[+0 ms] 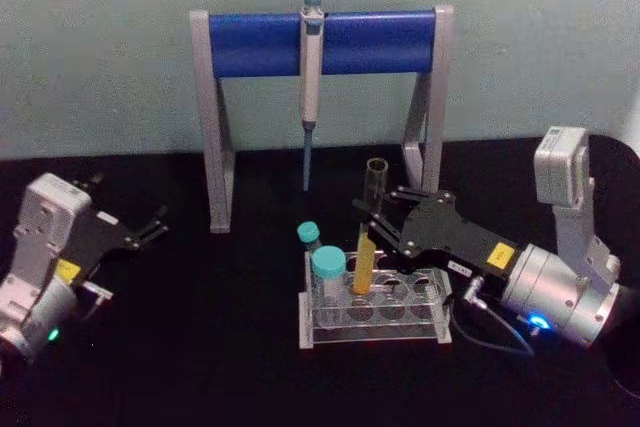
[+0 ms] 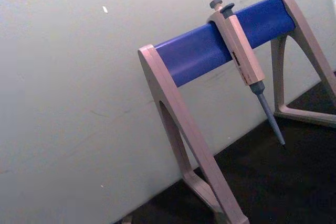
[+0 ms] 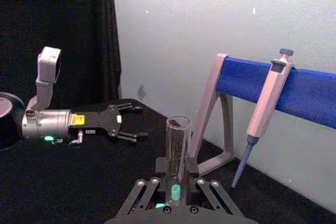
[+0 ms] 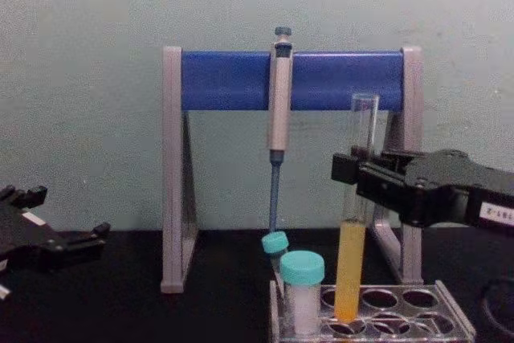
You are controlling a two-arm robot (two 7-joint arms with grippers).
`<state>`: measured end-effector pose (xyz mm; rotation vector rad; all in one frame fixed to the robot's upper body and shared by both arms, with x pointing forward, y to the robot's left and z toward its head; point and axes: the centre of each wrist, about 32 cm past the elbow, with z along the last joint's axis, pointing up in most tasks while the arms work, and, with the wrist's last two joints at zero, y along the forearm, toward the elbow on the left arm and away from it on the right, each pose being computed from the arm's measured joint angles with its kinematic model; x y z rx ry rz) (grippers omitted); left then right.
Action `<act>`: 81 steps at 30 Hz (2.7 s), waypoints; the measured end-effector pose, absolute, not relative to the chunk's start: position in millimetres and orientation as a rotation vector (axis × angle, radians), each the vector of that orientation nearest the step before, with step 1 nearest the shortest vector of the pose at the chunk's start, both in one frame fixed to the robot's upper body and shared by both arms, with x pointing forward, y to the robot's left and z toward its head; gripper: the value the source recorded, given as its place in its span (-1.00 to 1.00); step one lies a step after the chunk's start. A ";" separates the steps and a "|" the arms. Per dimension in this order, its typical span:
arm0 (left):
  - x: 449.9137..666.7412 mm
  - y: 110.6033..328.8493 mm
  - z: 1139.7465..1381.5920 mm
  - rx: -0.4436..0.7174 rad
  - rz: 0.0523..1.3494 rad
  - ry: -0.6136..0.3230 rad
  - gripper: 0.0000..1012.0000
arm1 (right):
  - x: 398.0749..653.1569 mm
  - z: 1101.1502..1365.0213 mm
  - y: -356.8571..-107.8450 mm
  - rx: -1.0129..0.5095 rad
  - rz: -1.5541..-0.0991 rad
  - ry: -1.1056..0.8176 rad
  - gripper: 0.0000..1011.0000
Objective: Pick up the test tube from the test tube rack, shake it, then place it back into the test tube rack.
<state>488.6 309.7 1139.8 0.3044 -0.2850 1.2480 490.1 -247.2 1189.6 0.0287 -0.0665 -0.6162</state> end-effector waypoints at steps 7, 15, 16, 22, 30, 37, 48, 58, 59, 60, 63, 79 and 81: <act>488.6 309.7 1139.8 0.304 1.248 -0.285 0.98 | 492.9 1185.5 -245.5 0.028 -0.623 -0.056 -0.54; 488.6 309.7 1139.8 0.305 1.248 -0.285 0.98 | 494.0 1181.5 -244.7 0.020 -0.626 -0.048 -0.54; 488.6 309.7 1139.8 0.304 1.248 -0.285 0.98 | 493.9 1180.4 -244.3 0.017 -0.627 -0.045 -0.54; 488.6 309.7 1139.8 0.304 1.248 -0.285 0.98 | 492.9 1175.3 -243.3 0.000 -0.632 -0.040 -0.54; 488.6 309.7 1139.8 0.304 1.248 -0.285 0.98 | 493.1 1168.6 -242.1 -0.015 -0.640 -0.028 -0.54; 488.6 309.7 1139.8 0.305 1.248 -0.285 0.98 | 493.6 1162.7 -240.1 -0.020 -0.647 -0.009 -0.54; 488.6 309.7 1139.8 0.305 1.248 -0.285 0.98 | 492.5 1154.4 -238.2 -0.029 -0.656 0.015 -0.54; 488.6 309.7 1139.8 0.304 1.248 -0.285 0.98 | 490.9 1148.5 -237.0 -0.036 -0.664 0.034 -0.54; 488.6 309.7 1139.8 0.304 1.248 -0.285 0.98 | 490.8 1148.4 -236.9 -0.036 -0.664 0.034 -0.54; 488.6 309.7 1139.8 0.304 1.248 -0.285 0.98 | 490.7 1148.1 -236.7 -0.035 -0.665 0.035 -0.54; 488.6 309.7 1139.8 0.304 1.248 -0.285 0.98 | 490.7 1147.6 -236.6 -0.035 -0.666 0.037 -0.54; 488.6 309.7 1139.8 0.304 1.248 -0.285 0.98 | 490.3 1147.4 -236.8 -0.039 -0.670 0.029 -0.54; 488.6 309.7 1139.8 0.304 1.248 -0.285 0.98 | 490.3 1147.2 -236.9 -0.043 -0.670 0.030 -0.49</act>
